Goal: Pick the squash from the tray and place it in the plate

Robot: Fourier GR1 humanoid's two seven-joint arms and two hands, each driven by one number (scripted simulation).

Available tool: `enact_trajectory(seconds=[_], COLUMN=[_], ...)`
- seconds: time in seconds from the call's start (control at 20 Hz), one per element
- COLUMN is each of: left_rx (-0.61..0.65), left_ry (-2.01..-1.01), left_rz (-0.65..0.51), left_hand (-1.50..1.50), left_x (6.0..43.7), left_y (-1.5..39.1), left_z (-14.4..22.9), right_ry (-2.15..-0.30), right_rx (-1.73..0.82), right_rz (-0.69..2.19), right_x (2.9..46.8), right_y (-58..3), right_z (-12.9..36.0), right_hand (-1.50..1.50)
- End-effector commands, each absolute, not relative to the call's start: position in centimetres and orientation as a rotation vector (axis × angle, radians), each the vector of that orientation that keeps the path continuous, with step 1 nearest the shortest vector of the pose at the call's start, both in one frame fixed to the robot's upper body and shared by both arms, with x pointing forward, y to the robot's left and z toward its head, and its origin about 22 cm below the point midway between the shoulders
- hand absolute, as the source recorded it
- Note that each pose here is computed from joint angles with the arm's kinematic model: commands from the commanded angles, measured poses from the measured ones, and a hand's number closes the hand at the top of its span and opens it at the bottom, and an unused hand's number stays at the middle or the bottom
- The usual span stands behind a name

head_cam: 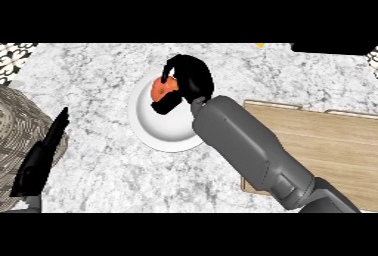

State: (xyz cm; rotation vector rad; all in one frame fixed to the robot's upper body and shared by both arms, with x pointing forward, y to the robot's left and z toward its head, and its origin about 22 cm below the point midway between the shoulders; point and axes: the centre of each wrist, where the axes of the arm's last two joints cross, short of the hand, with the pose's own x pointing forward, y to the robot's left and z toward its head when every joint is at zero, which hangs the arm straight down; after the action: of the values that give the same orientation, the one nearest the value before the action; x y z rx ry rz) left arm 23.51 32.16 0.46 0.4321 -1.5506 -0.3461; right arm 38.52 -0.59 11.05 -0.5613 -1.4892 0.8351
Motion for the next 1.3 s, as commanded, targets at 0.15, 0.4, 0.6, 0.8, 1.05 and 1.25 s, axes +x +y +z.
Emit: enact_trajectory(seconds=[0.15, 0.4, 0.6, 0.8, 1.05, 1.25], left_rx=[0.423, 0.436, 0.459, 0.444, 0.47, 0.443], left_ry=[-1.558, -1.547, -1.526, -1.508, -1.524, -1.518], left_rz=[-0.356, -0.347, -0.318, -0.312, -0.303, -0.285], left_hand=[0.0, 0.0, 0.0, 0.0, 0.0, 0.0], left_x=[24.2, 22.8, 23.3, 22.2, 20.9, 21.4], left_y=[30.5, 32.9, 33.0, 33.5, 34.8, 32.9], left_z=[0.7, -0.7, -0.8, -0.5, -0.2, -0.8], right_ry=[-1.495, -1.643, -1.662, -1.654, -1.734, -1.806], right_rx=[-0.56, -0.484, -0.521, -0.484, -0.345, -0.304], right_rz=[0.714, 0.472, 0.266, 0.16, 0.017, 0.027], right_x=[39.2, 39.6, 39.9, 40.6, 40.3, 40.0], right_y=[-0.2, -0.3, -2.0, -5.8, -12.2, -17.1], right_z=[10.2, 12.3, 10.4, 8.9, 8.0, 7.8], right_hand=[-1.5, -1.5, -1.5, -1.5, -1.5, -1.5])
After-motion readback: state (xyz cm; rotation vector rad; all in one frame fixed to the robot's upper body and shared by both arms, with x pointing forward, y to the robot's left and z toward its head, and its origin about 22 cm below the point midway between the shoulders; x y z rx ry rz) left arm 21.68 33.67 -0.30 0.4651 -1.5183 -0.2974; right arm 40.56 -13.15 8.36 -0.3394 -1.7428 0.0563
